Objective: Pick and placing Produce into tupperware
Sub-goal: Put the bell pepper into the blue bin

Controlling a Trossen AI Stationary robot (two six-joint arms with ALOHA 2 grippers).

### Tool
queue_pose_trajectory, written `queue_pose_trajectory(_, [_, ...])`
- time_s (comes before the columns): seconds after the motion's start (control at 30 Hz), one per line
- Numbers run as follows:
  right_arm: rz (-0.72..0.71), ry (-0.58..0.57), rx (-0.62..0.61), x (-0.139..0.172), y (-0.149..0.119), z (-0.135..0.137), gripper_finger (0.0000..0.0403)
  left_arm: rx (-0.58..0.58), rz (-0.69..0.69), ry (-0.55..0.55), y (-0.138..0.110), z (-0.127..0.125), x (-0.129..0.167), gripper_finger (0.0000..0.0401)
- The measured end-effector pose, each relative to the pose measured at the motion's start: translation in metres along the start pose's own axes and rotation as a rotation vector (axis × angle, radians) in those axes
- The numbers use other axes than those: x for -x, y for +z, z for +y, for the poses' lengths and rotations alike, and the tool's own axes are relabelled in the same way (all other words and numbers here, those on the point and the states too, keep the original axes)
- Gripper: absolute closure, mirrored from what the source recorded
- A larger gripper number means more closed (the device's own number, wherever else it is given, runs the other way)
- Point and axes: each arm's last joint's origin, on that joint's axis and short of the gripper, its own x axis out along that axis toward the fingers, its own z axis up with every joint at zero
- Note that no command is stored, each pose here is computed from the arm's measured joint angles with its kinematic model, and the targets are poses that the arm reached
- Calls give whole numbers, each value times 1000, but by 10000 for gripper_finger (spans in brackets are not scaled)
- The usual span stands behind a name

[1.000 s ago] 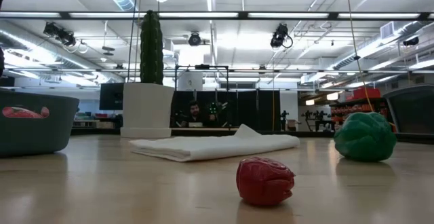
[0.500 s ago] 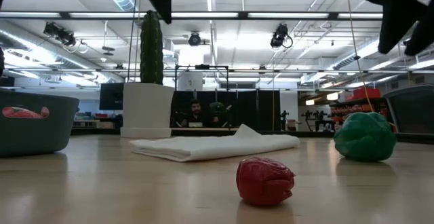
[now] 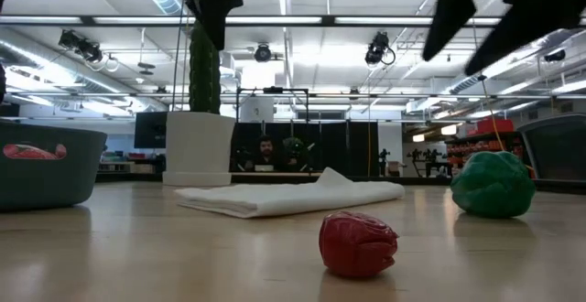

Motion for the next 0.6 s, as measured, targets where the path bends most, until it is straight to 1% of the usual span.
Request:
queue_pose_trajectory(0.07, [-35,6,-88,-3,3,-7,200,1,0,0,0,0,0,313])
queue_pose_trajectory(0.1, [-51,40,-133,-5,3,-9,199,-1,0,0,0,0,0,315])
queue_pose_trajectory(0.13, [-65,100,-173,-7,3,-11,197,0,0,0,0,0,0,316])
queue_pose_trajectory(0.2, [-92,262,-211,-10,3,-14,194,2,0,0,0,0,0,318])
queue_pose_trajectory(0.23, [-104,321,-211,-11,2,-15,193,2,0,0,0,0,0,318])
queue_pose_trajectory(0.27, [-114,353,-198,-11,2,-15,192,2,0,0,0,0,0,318])
queue_pose_trajectory(0.33, [-120,356,-165,-12,2,-16,190,4,-2,-1,0,0,0,317])
queue_pose_trajectory(0.43, [-113,305,-135,-12,2,-17,190,1,-9,-5,1,0,0,313])
queue_pose_trajectory(0.6, [-115,239,-61,-12,2,-19,189,41,-39,-21,5,-2,0,310])
